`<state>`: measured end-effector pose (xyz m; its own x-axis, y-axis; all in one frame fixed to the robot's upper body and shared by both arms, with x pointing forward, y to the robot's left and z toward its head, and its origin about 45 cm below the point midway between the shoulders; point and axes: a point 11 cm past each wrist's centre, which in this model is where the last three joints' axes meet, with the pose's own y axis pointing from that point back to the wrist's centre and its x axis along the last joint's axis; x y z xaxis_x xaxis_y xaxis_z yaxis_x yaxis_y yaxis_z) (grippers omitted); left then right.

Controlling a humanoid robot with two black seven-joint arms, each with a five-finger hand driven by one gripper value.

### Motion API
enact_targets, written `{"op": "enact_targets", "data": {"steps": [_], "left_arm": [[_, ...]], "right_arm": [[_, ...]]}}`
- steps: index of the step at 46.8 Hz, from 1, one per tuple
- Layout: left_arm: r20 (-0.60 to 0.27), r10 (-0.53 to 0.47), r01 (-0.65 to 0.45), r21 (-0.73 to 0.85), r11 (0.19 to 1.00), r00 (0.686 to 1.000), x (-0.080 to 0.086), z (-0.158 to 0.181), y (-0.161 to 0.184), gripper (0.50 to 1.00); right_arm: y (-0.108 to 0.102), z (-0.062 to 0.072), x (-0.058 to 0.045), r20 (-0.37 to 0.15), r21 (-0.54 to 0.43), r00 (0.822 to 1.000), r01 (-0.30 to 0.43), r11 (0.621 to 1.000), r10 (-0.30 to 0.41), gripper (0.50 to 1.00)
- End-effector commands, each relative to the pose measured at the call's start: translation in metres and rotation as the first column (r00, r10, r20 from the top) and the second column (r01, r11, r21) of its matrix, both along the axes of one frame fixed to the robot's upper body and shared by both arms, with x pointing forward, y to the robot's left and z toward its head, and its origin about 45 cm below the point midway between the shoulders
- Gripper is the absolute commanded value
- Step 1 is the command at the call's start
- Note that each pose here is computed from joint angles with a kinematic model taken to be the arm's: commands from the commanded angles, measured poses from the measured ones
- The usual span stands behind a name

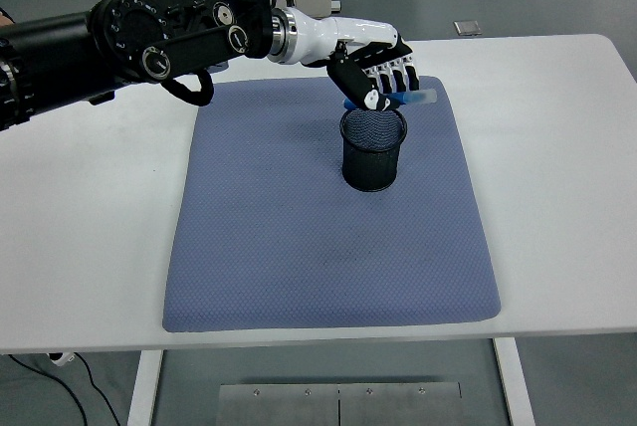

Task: Left hand places marker in pen holder

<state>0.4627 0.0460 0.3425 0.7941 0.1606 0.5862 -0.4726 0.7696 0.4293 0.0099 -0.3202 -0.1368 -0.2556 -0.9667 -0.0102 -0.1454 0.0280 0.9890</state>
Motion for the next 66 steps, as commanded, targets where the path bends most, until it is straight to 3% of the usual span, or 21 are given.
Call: {"op": "enact_targets", "data": {"steps": [1, 9, 18, 19, 21, 29, 34, 43, 54, 66], "left_arm": [[-0.037, 0.021, -0.022, -0.029, 0.999, 0.999, -0.001, -0.009, 0.002, 0.500], [-0.104, 0.058, -0.069, -0.104, 0.992, 0.993, -0.003, -0.024, 0.003, 0.500], [-0.098, 0.108, -0.121, -0.141, 0.983, 0.989, 0.000, -0.033, 0.007, 0.500], [-0.094, 0.113, -0.126, -0.143, 0.982, 0.989, 0.001, -0.033, 0.007, 0.513], [-0.088, 0.121, -0.133, -0.145, 0.980, 0.989, 0.001, -0.033, 0.008, 0.592], [-0.089, 0.129, -0.141, -0.150, 0.979, 0.988, 0.002, -0.033, 0.010, 0.669], [-0.092, 0.135, -0.150, -0.186, 0.971, 0.987, 0.004, -0.024, 0.008, 0.838], [-0.092, 0.152, -0.169, -0.230, 0.958, 0.984, 0.009, -0.010, 0.011, 1.000], [-0.085, 0.298, -0.309, -0.307, 0.900, 0.951, 0.035, 0.019, 0.079, 1.000], [-0.122, 0.491, -0.502, -0.337, 0.797, 0.862, 0.052, -0.005, 0.168, 1.000]], "right_arm": [[0.000, 0.000, 0.000, 0.000, 0.000, 1.000, 0.001, 1.000, -0.001, 1.000], [0.000, 0.000, 0.000, 0.000, 0.000, 1.000, 0.000, 1.000, 0.000, 1.000], [0.000, 0.000, 0.000, 0.000, 0.000, 1.000, 0.000, 1.000, 0.000, 1.000], [0.000, 0.000, 0.000, 0.000, 0.000, 1.000, 0.000, 1.000, 0.000, 1.000], [0.000, 0.000, 0.000, 0.000, 0.000, 1.000, 0.000, 1.000, 0.000, 1.000], [0.000, 0.000, 0.000, 0.000, 0.000, 1.000, 0.000, 1.000, 0.000, 1.000], [0.000, 0.000, 0.000, 0.000, 0.000, 1.000, 0.000, 1.000, 0.000, 1.000], [0.000, 0.000, 0.000, 0.000, 0.000, 1.000, 0.000, 1.000, 0.000, 1.000], [0.000, 0.000, 0.000, 0.000, 0.000, 1.000, 0.000, 1.000, 0.000, 1.000], [0.000, 0.000, 0.000, 0.000, 0.000, 1.000, 0.000, 1.000, 0.000, 1.000]]}}
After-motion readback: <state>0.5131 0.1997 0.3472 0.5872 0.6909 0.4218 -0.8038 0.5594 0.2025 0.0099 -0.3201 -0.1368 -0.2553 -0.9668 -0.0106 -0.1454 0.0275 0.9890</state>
